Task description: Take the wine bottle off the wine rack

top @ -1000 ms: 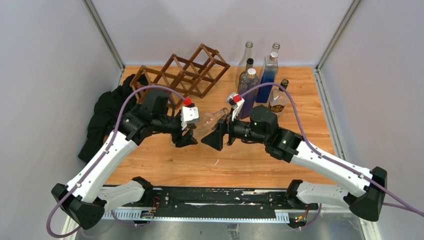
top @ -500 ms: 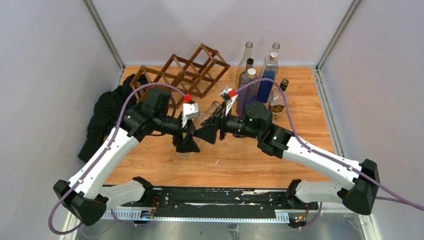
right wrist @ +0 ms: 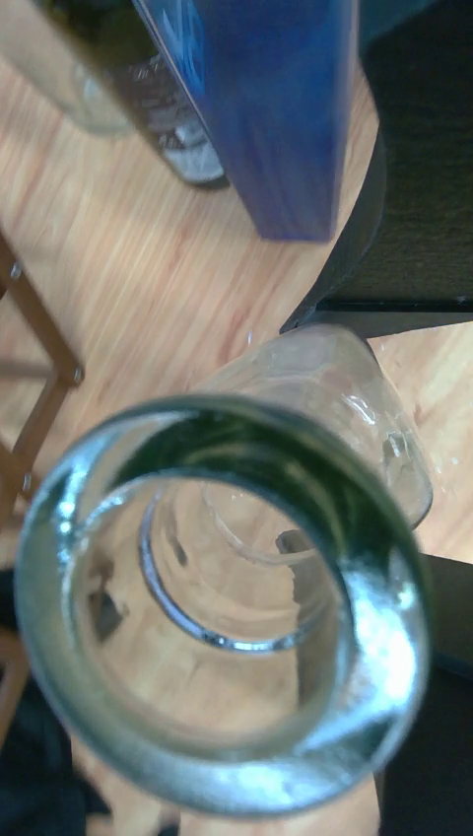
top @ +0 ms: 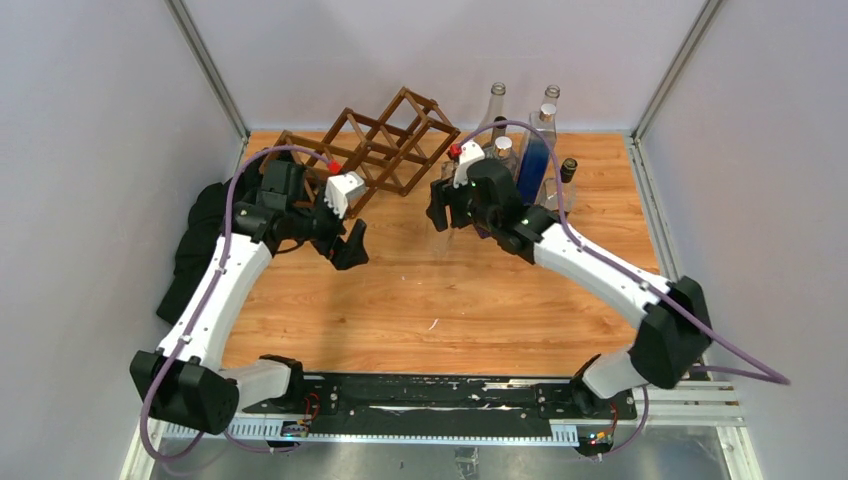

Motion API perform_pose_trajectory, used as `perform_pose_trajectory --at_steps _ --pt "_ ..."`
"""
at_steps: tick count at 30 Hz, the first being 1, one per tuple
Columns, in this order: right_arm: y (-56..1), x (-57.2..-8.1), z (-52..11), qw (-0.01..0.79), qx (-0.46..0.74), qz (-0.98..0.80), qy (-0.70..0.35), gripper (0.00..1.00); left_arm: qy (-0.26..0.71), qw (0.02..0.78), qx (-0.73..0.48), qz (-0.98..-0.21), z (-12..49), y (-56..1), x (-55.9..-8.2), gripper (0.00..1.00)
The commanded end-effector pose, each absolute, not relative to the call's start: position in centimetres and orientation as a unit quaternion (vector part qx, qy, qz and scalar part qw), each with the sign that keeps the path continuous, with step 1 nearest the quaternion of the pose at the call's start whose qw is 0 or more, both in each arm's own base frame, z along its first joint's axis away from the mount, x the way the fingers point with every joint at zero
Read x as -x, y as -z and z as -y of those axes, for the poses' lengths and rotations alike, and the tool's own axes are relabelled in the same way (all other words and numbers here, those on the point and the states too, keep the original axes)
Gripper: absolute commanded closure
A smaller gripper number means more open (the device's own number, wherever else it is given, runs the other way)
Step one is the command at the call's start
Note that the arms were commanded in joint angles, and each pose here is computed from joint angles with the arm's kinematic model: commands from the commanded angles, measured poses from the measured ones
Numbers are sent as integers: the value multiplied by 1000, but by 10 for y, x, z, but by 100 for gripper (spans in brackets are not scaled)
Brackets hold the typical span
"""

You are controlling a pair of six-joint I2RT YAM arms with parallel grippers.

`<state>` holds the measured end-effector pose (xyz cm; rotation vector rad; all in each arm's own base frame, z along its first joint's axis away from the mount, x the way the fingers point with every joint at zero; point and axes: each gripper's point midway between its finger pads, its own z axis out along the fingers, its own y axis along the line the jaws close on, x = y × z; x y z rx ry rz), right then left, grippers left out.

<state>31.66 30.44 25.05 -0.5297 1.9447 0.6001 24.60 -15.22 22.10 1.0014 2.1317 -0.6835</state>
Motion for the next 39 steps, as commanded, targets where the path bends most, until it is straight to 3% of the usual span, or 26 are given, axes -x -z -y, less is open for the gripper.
perform_pose_trajectory --at_steps 1,10,17,18,24,26,29,39 --pt "-257 -374 -291 543 181 -800 -179 100 193 352 -339 -851 117 -202 -270 0" --pt "-212 -437 -301 539 140 -820 -130 100 123 405 -289 -859 90 -185 -293 0" --pt "-183 -453 -295 534 113 -833 -95 98 89 422 -271 -861 79 -182 -302 0" --pt "-180 -453 -295 532 111 -834 -94 91 88 424 -268 -861 78 -181 -303 0" --pt "-190 -445 -294 529 111 -835 -106 25 73 442 -256 -857 73 -182 -312 0" --pt "-202 -441 -294 532 114 -831 -113 13 63 447 -251 -856 70 -183 -315 0" --pt "-220 -434 -293 536 117 -827 -121 7 54 453 -245 -855 67 -186 -318 0" --pt "-301 -392 -274 567 119 -800 -157 4 40 481 -229 -845 62 -205 -325 0"
